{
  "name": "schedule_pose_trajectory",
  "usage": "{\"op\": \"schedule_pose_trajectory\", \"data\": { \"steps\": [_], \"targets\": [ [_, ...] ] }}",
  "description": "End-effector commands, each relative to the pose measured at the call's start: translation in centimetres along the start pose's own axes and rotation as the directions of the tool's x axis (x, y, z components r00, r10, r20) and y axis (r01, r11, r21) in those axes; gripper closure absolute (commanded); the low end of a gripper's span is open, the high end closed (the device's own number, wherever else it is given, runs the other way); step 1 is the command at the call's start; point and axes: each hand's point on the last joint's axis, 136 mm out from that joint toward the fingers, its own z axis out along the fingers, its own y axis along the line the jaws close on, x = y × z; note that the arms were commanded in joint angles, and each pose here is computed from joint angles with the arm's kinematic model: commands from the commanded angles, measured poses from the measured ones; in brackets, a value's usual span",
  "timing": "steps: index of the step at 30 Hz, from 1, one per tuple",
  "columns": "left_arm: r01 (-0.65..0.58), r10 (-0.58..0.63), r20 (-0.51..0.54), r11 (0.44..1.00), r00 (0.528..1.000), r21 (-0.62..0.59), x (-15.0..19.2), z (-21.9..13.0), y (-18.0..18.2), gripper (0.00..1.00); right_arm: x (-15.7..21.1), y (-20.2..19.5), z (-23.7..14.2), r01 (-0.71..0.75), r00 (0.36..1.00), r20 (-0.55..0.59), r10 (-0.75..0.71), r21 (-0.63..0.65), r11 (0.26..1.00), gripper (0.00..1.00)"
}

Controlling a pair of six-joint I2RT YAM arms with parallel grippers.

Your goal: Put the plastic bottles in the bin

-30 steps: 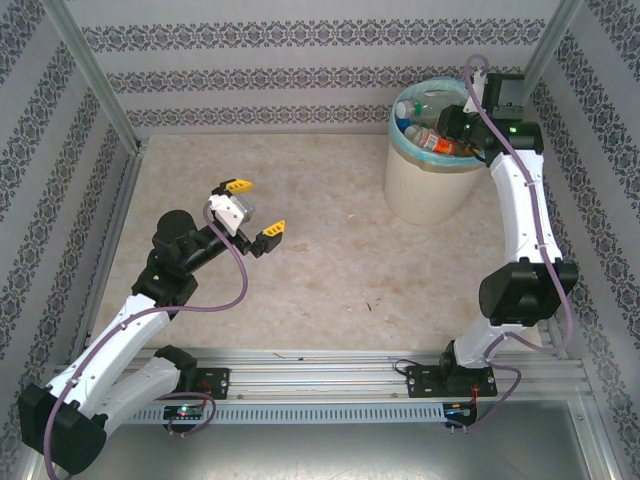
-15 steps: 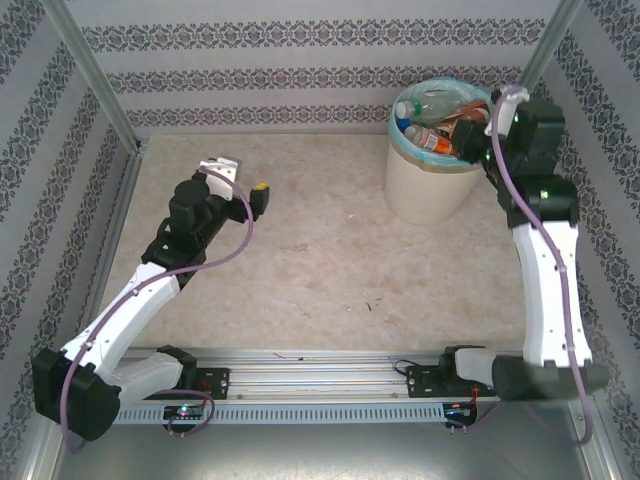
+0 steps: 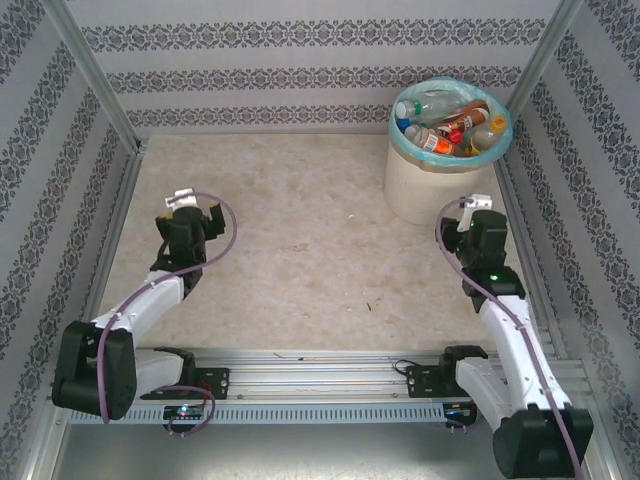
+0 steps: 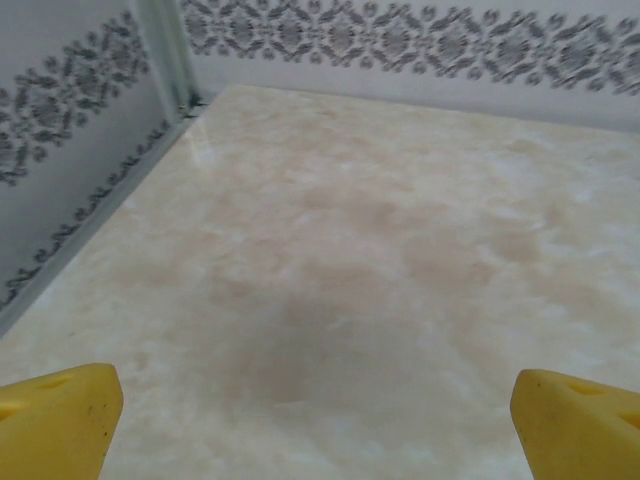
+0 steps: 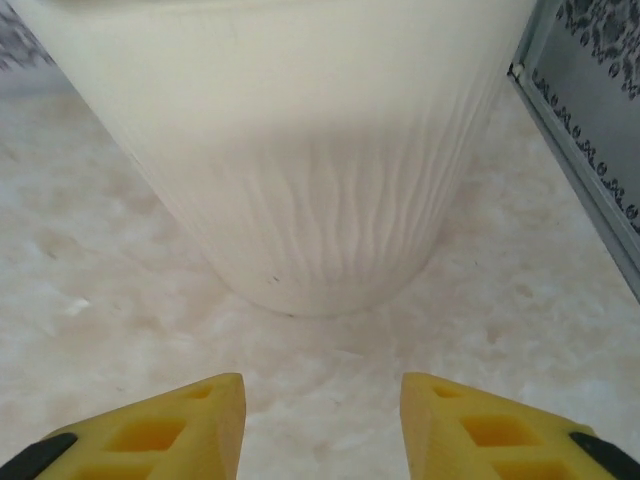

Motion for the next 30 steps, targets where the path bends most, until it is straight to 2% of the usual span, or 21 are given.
{"op": "schedule_pose_trajectory", "data": {
  "steps": [1, 4, 6, 7, 9, 13, 17, 22, 24, 25, 26, 27, 28, 30],
  "targets": [
    [-0.009, 0.024, 0.196, 0.997, 0.980, -0.080, -2.7, -0.5, 1.7, 0.00, -1.5, -0.7, 1.4, 0.060, 0.983, 0.172, -0.066, 0.039, 0.997, 0.49],
    [-0.091, 0.099, 0.156, 0.994, 0.983, -0.060, -0.4, 0.2, 1.2, 0.00, 0.1, -0.2, 3.0, 0.086, 0.969, 0.235, -0.083, -0.005, 0.996, 0.47],
    [-0.085, 0.090, 0.136, 0.996, 0.987, -0.041, 1.1, 1.1, 1.1, 0.00, 1.9, 0.1, 4.0, 0.085, 0.967, 0.245, -0.074, -0.036, 0.996, 0.45],
    [-0.088, 0.086, 0.106, 0.996, 0.991, 0.007, 2.2, 1.7, 0.5, 0.00, 2.4, 0.5, 4.4, 0.087, 0.967, 0.243, -0.070, -0.060, 0.994, 0.44],
    [-0.080, 0.069, 0.110, 0.992, 0.992, 0.100, 3.3, 2.6, -0.5, 0.00, 3.1, 1.2, 5.3, 0.090, 0.970, 0.237, -0.062, -0.109, 0.990, 0.42],
    [-0.066, 0.043, 0.119, 0.977, 0.992, 0.202, 5.3, 3.9, -1.4, 0.00, 3.0, 2.8, 6.1, 0.131, 0.961, 0.266, -0.076, -0.194, 0.972, 0.40],
    [-0.084, 0.068, 0.076, 0.970, 0.995, 0.229, 5.9, 4.4, -2.0, 0.00, 2.8, 2.1, 6.8, 0.114, 0.951, 0.304, -0.054, -0.182, 0.977, 0.38],
    [-0.067, 0.059, 0.049, 0.981, 0.997, 0.181, 5.8, 5.0, -1.4, 0.00, 3.6, 1.1, 8.6, 0.057, 0.934, 0.357, 0.005, -0.162, 0.985, 0.34],
    [-0.067, 0.059, 0.054, 0.983, 0.997, 0.171, 5.7, 5.1, -1.2, 0.00, 3.9, -1.1, 8.8, -0.022, 0.947, 0.318, 0.041, -0.063, 0.998, 0.27],
    [-0.065, 0.057, 0.052, 0.983, 0.997, 0.170, 5.7, 5.0, -1.2, 0.00, 4.0, -1.8, 8.9, -0.046, 0.953, 0.300, 0.051, -0.024, 0.999, 0.21],
    [-0.066, 0.058, 0.051, 0.983, 0.997, 0.169, 5.8, 5.1, -1.2, 0.00, 3.9, -1.7, 9.0, -0.038, 0.953, 0.300, 0.041, -0.014, 0.999, 0.18],
    [-0.066, 0.057, 0.053, 0.983, 0.997, 0.169, 5.7, 5.1, -1.2, 0.00, 3.8, -1.6, 9.2, -0.036, 0.952, 0.303, 0.037, -0.009, 0.999, 0.06],
    [-0.066, 0.059, 0.050, 0.983, 0.997, 0.171, 5.8, 5.1, -1.2, 0.00, 3.7, -1.7, 9.3, -0.035, 0.951, 0.308, 0.033, 0.001, 0.999, 0.02],
    [-0.070, 0.062, 0.049, 0.981, 0.997, 0.180, 5.8, 5.1, -1.4, 0.00, 3.8, -1.6, 9.5, -0.030, 0.955, 0.296, 0.025, 0.012, 0.999, 0.02]
  ]
}}
